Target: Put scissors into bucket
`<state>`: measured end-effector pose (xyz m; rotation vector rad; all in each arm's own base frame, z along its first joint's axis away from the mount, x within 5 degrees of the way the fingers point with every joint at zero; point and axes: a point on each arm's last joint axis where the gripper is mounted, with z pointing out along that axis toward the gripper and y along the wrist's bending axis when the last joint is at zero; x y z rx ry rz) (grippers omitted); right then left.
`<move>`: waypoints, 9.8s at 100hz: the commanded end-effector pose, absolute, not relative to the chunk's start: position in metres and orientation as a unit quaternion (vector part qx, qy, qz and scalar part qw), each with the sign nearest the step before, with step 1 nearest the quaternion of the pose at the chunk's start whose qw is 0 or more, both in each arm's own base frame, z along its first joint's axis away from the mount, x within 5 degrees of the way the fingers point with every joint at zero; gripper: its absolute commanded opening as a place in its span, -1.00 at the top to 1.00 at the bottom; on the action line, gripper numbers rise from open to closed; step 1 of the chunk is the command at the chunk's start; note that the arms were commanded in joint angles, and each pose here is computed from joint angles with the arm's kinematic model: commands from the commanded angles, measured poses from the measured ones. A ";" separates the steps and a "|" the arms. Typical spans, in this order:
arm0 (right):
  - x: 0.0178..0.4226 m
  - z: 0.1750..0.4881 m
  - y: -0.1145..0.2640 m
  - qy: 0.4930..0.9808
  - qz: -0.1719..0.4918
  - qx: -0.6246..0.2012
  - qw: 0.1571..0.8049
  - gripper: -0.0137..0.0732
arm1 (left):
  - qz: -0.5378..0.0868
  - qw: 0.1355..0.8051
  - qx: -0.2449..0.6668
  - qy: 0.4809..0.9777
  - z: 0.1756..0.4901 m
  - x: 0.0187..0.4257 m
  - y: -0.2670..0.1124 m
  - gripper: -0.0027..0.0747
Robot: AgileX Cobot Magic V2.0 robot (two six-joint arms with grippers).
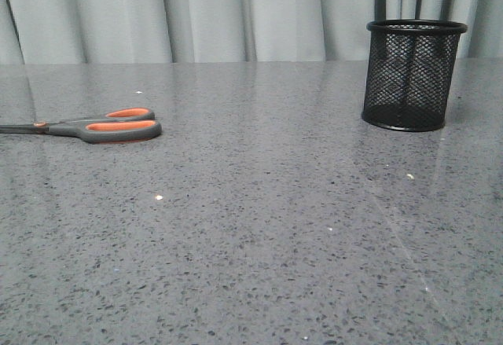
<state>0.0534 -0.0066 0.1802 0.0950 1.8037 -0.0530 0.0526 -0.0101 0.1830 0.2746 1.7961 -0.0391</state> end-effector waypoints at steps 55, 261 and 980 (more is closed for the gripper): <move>0.053 0.182 -0.007 0.772 -0.034 0.033 0.634 0.84 | -0.018 0.626 0.114 0.771 0.175 0.053 -0.010 0.98; 0.050 0.335 0.019 0.800 0.096 -0.042 0.590 -0.47 | 0.085 0.346 0.595 0.720 0.366 0.211 -0.097 -0.03; 0.338 0.386 0.037 0.955 0.148 -0.114 0.230 0.83 | -0.205 0.657 0.572 0.446 0.528 -0.007 -0.034 0.98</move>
